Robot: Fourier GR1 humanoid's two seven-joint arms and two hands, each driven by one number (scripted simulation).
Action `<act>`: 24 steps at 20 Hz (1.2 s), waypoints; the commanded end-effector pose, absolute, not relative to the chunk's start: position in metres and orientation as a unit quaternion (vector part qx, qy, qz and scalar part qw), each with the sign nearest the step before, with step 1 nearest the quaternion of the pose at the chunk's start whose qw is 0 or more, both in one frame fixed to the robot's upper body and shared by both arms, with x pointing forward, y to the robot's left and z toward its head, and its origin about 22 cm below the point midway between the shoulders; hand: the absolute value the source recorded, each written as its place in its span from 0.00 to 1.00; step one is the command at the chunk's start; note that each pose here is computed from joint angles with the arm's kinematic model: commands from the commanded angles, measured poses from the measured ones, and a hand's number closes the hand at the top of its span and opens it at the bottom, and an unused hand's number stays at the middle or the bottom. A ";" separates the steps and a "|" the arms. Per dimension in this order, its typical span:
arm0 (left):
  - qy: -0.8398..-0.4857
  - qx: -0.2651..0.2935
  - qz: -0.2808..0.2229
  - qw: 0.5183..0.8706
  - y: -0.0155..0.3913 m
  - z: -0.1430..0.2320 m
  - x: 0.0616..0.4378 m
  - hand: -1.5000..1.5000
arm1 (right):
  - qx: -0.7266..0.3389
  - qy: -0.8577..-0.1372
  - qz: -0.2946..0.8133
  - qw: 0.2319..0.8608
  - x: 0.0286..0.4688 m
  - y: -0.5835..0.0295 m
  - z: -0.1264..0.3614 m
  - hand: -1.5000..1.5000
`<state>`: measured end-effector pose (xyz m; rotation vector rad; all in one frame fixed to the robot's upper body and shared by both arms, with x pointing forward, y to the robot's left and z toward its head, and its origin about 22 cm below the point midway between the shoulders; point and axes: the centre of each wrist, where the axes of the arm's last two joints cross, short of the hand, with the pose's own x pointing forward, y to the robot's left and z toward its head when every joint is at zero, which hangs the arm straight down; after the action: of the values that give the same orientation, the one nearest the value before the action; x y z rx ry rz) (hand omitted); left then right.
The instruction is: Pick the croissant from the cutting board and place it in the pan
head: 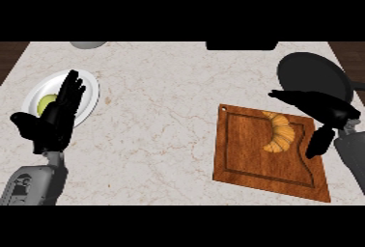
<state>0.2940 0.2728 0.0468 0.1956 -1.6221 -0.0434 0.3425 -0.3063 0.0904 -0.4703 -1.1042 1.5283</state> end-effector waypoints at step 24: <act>-0.722 0.088 -0.016 0.686 0.281 0.050 0.312 0.50 | -0.146 -0.433 0.719 0.524 0.358 -0.267 0.029 1.00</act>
<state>0.2982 0.2709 0.0452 0.2004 -1.6171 -0.0458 0.3611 -0.2819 0.0367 -0.4051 -0.9915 1.6531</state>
